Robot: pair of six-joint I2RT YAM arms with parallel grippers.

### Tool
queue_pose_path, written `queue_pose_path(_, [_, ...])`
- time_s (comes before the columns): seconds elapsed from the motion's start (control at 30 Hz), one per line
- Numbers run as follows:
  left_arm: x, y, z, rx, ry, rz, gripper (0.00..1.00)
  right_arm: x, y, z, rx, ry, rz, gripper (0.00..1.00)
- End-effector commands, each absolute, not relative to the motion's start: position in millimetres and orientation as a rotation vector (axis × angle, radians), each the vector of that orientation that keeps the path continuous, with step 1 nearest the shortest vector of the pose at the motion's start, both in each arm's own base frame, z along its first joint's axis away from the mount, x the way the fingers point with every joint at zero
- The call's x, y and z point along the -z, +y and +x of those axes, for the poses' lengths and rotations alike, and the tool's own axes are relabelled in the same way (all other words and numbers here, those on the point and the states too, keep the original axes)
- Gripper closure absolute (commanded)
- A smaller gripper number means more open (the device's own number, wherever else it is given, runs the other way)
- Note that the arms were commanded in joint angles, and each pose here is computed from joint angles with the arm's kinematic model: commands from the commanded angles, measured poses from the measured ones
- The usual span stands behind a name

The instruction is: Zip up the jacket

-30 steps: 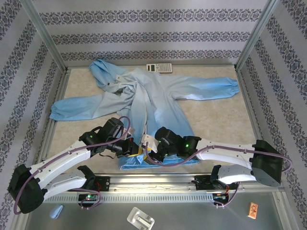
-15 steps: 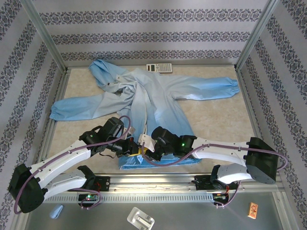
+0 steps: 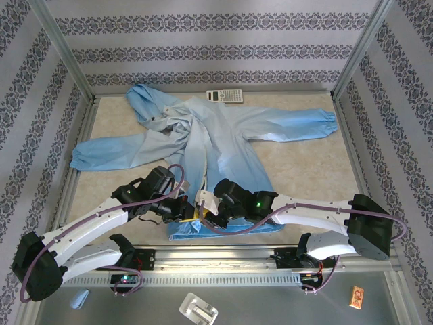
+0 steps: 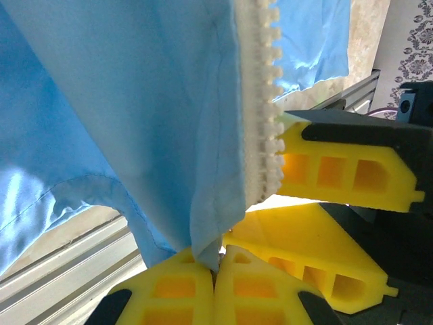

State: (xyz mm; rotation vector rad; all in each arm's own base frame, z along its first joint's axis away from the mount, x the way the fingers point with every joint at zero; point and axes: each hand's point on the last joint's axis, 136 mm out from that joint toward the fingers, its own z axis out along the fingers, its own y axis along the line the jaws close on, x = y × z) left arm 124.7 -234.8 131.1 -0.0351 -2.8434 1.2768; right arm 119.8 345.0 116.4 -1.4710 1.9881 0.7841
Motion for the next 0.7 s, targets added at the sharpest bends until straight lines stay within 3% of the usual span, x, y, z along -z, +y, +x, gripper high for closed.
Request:
queue_pose_path(0.0, [-137.7, -233.0, 118.7, -1.275, -2.820, -0.070, 1.00, -122.9, 348.5, 117.9, -0.816, 1.970, -1.469, 0.72])
queue_pose_path(0.37, [-137.2, -233.3, 117.3, -1.279, -2.811, -0.082, 1.00, -122.9, 344.7, 121.5, -0.846, 1.986, -1.447, 0.81])
queue_pose_path(0.67, [-136.5, -232.7, 117.3, -1.270, -2.813, -0.089, 1.00, -121.7, 344.2, 117.7, -0.895, 1.995, -1.463, 0.79])
